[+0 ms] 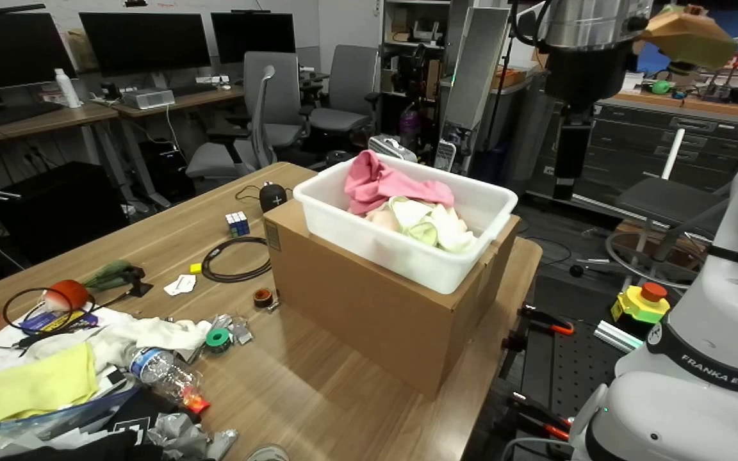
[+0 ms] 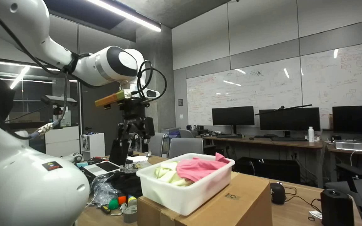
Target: Remove the towels and t-shirts from the white storage bin
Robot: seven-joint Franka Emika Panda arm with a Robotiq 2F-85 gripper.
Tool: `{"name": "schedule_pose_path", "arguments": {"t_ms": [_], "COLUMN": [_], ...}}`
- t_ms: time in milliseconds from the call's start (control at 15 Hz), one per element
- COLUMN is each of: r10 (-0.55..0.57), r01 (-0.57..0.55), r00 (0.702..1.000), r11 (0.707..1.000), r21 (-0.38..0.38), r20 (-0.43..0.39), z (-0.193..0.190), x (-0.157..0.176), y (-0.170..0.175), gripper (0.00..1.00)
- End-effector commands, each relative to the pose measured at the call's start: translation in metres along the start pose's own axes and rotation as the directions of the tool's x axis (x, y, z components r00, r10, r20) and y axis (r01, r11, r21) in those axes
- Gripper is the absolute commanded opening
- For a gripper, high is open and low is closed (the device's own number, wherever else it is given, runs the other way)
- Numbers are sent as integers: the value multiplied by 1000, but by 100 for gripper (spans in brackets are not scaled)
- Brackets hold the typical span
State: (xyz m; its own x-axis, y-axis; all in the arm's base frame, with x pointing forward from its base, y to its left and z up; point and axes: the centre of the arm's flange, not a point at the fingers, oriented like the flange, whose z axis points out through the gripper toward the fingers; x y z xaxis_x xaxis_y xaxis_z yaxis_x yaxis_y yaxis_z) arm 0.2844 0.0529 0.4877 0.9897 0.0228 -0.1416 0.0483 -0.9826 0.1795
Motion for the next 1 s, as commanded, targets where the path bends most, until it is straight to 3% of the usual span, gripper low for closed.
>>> {"name": "schedule_pose_path", "arguments": {"t_ms": [0, 333, 533, 933], "r10": [-22, 58, 131, 302], "r01": [21, -45, -102, -277], "r00": [992, 961, 957, 928], "r11": [1000, 998, 987, 951], "r21": [-6, 55, 121, 138], "r20": [-126, -272, -261, -217], "z": [-11, -7, 2, 24], "x": [34, 93, 125, 175], "y": [-7, -14, -17, -12], "gripper": [100, 100, 100, 100]}}
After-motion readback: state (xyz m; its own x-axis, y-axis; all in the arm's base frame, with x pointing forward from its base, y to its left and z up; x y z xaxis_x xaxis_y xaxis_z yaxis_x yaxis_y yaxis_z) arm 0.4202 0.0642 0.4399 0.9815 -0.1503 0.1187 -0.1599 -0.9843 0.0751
